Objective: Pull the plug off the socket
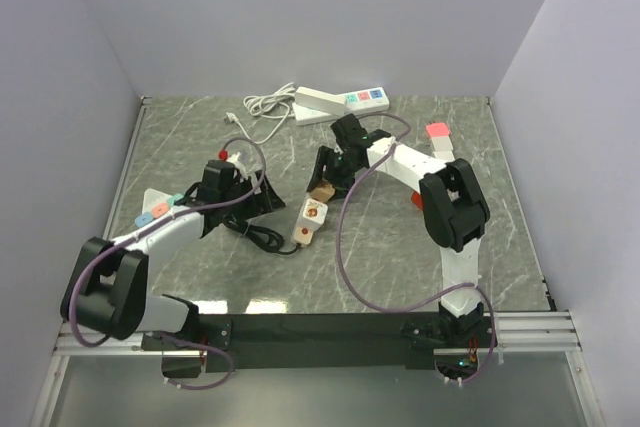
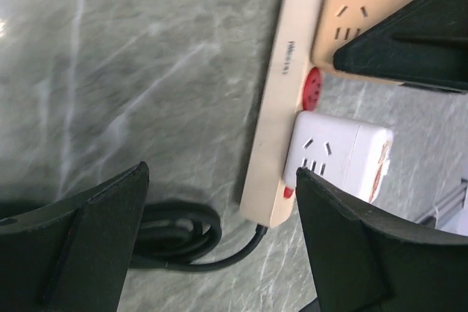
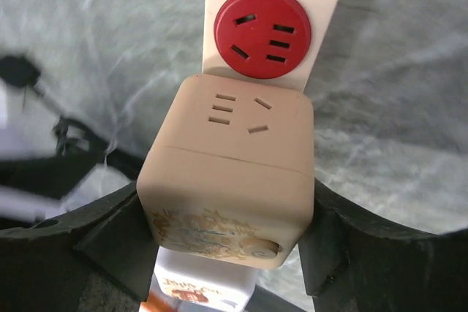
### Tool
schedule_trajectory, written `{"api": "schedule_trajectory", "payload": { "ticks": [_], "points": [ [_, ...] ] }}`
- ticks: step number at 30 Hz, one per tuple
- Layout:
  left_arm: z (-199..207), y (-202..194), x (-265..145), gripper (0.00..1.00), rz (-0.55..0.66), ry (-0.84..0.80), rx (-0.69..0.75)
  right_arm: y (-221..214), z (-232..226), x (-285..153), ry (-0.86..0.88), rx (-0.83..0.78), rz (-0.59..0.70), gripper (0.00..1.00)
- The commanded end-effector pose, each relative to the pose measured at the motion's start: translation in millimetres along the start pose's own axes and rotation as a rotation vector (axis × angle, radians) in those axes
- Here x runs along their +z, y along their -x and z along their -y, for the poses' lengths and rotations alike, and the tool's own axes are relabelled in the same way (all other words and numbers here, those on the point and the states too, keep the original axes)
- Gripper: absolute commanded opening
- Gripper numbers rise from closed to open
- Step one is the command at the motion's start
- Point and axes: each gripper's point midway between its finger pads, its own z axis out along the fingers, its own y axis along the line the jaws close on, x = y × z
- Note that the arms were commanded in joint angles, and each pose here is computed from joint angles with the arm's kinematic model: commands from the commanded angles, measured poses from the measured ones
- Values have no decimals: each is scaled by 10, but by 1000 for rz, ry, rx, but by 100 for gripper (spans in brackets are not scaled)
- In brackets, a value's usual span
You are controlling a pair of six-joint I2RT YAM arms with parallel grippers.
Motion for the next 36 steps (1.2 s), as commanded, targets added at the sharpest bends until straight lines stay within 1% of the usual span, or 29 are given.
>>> {"api": "schedule_trajectory", "payload": {
  "ticks": [1,6,8,9,11,12,13,15,16,19,22,25,27,30,32,33,36],
  "points": [
    [384,270,56,87,35,-164,118,-90,-243,-73,267,-231,-96,0],
    [607,211,206,87,-27,-241,174,-202,-260,-64,377,-299,-203,0],
    [686,158,317,87,-58,-240,205,-193,-260,-75,410,-308,-213,0],
    [663,131,360,87,-70,-220,211,-191,-269,-88,423,-308,-213,0],
    [665,58,470,83,-103,-208,224,-150,-277,-102,432,-300,-205,0],
    [606,52,510,82,-104,-173,226,-127,-261,-100,427,-292,-201,0],
    [542,27,566,78,-115,-147,220,-116,-279,-120,438,-290,-200,0],
    [440,10,623,73,-116,-104,216,-85,-279,-147,440,-284,-191,0],
    [353,-17,668,67,-121,-74,215,-76,-273,-144,439,-284,-188,0],
    [207,-100,718,62,-134,-32,212,-62,-275,-169,448,-284,-192,0],
    [132,-180,779,64,-151,-23,199,-71,-291,-181,457,-287,-202,0],
    [161,-240,839,67,-163,-49,177,-75,-297,-192,463,-279,-206,0],
    [221,-224,866,69,-147,-70,166,-81,-328,-216,480,-271,-208,0],
    [222,-324,948,68,-169,-74,158,-93,-345,-208,488,-245,-210,0],
    [208,-374,985,60,-183,-73,149,-108,-362,-201,487,-236,-216,0],
    [186,-413,1014,46,-195,-73,137,-106,-371,-200,490,-223,-217,0],
    [144,-483,1054,19,-216,-69,115,-121,-349,-189,476,-207,-228,0]
  ]
}}
